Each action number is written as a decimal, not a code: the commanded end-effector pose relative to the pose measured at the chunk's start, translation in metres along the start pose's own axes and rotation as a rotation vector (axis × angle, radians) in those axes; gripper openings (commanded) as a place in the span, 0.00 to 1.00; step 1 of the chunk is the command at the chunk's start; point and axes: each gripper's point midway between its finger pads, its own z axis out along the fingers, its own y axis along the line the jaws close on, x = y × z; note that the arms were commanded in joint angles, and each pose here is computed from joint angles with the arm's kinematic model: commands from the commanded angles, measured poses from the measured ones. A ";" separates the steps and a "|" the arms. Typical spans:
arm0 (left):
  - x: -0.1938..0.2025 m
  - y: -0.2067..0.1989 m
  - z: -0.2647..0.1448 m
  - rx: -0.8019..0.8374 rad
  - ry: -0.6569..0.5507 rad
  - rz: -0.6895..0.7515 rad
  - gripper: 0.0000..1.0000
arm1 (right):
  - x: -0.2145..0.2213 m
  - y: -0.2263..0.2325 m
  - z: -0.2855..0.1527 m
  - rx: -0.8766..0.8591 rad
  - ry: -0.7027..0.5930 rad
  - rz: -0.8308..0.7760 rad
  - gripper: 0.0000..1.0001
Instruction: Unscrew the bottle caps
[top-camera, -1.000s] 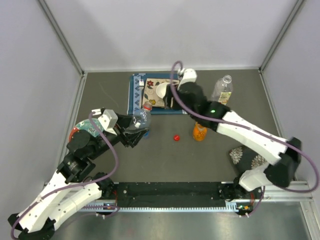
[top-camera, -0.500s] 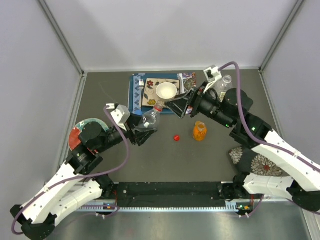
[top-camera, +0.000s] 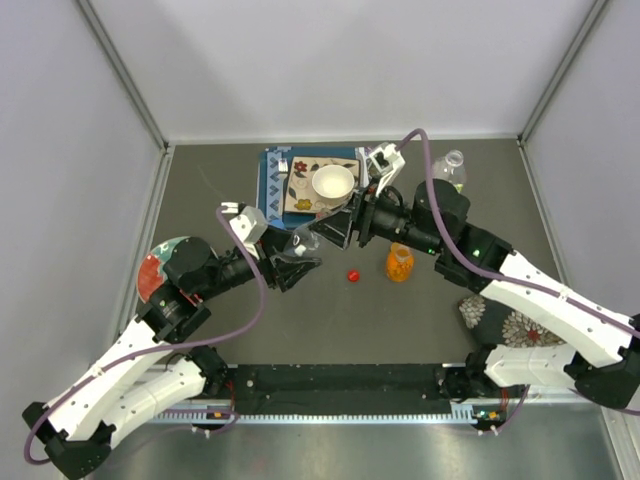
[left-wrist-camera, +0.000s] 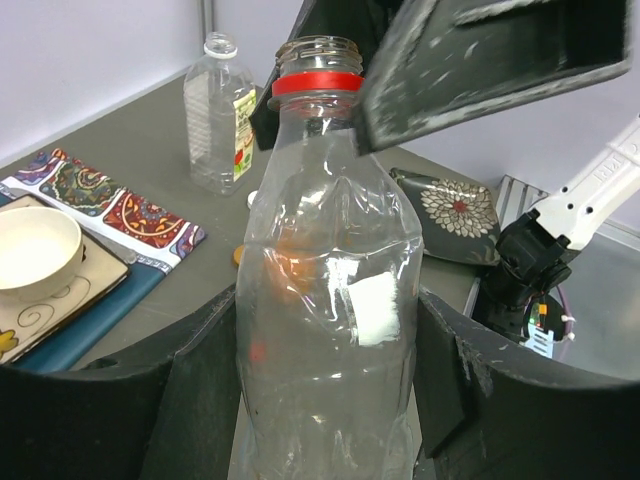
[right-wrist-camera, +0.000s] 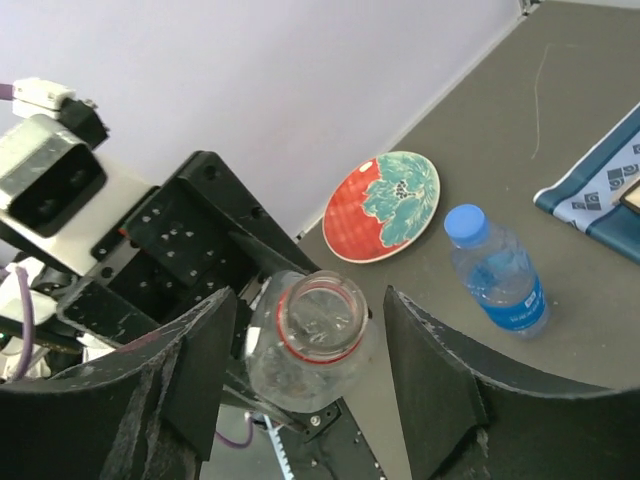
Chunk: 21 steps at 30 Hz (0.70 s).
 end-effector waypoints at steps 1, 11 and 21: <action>-0.030 -0.011 0.000 0.043 -0.082 0.018 0.20 | -0.012 0.007 0.004 -0.002 -0.032 -0.016 0.56; -0.028 -0.006 -0.003 0.009 -0.075 0.032 0.57 | -0.025 -0.002 -0.007 0.065 -0.094 -0.061 0.12; -0.043 0.054 -0.040 -0.407 -0.057 0.028 0.98 | -0.035 -0.088 -0.043 0.509 -0.147 -0.272 0.00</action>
